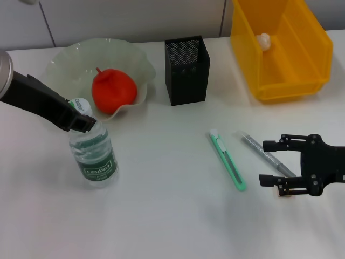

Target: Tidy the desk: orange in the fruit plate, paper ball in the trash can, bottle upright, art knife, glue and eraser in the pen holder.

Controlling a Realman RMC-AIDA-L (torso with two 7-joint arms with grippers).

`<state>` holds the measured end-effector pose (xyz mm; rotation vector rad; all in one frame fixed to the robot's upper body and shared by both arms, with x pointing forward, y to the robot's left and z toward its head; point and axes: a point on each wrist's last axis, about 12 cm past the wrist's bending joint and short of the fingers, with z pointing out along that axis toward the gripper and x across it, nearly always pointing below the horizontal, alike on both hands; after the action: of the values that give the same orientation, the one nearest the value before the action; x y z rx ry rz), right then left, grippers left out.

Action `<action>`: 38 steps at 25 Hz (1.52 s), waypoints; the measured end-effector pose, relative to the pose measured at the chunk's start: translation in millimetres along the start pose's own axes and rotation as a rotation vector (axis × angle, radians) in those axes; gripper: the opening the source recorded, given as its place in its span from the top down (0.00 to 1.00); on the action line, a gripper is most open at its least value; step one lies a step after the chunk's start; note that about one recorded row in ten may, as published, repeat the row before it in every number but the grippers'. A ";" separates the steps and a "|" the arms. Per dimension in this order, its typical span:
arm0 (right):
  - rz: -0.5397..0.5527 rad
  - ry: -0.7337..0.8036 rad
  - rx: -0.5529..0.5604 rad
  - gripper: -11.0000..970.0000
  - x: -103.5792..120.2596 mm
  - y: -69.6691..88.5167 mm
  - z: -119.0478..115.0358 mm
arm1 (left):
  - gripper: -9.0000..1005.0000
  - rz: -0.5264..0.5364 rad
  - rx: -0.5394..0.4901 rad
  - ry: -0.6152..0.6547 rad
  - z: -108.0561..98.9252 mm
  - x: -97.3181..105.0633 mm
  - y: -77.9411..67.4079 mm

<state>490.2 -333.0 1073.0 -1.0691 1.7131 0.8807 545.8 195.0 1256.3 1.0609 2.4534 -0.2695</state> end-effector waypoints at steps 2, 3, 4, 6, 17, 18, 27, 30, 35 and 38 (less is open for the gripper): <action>-0.001 0.000 0.000 0.23 -0.2 -0.1 0.2 | 0.47 -0.005 -0.002 -0.007 -0.7 0.2 0.0; -0.001 0.000 0.000 0.23 -0.2 -0.1 0.2 | 0.47 -0.005 -0.002 -0.007 -0.7 0.2 0.0; -0.002 0.000 -0.001 0.23 -0.5 -0.3 0.4 | 0.47 -0.007 -0.002 -0.008 -0.7 0.3 0.1; -0.002 0.000 -0.002 0.23 -0.6 -0.4 0.5 | 0.46 -0.012 0.000 -0.006 -0.2 0.6 0.4; -0.009 -0.002 -0.001 0.23 -3.1 -2.5 1.7 | 0.22 0.000 -0.002 -0.046 -10.3 1.3 -0.3; -0.009 -0.002 -0.001 0.23 -3.1 -2.5 1.7 | 0.22 0.000 -0.002 -0.046 -10.3 1.3 -0.3; 0.010 -0.011 -0.002 0.23 -4.8 -2.6 1.2 | 0.22 0.024 0.111 -0.242 -38.1 36.3 8.3; 0.016 -0.017 -0.003 0.23 -6.1 -2.8 0.7 | 0.22 0.060 0.148 -0.310 -43.3 47.5 6.9; 0.027 -0.046 -0.016 0.23 -11.2 -2.1 -2.8 | 0.22 0.184 0.222 -0.496 -51.5 79.3 1.2; 0.023 -0.067 -0.018 0.23 -15.3 -1.6 -7.3 | 0.22 0.231 0.242 -0.592 -46.3 103.8 0.3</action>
<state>492.7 -335.9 1089.6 -1.0221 1.6684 0.9378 468.4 277.8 1247.5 1.1495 1.7866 -0.7056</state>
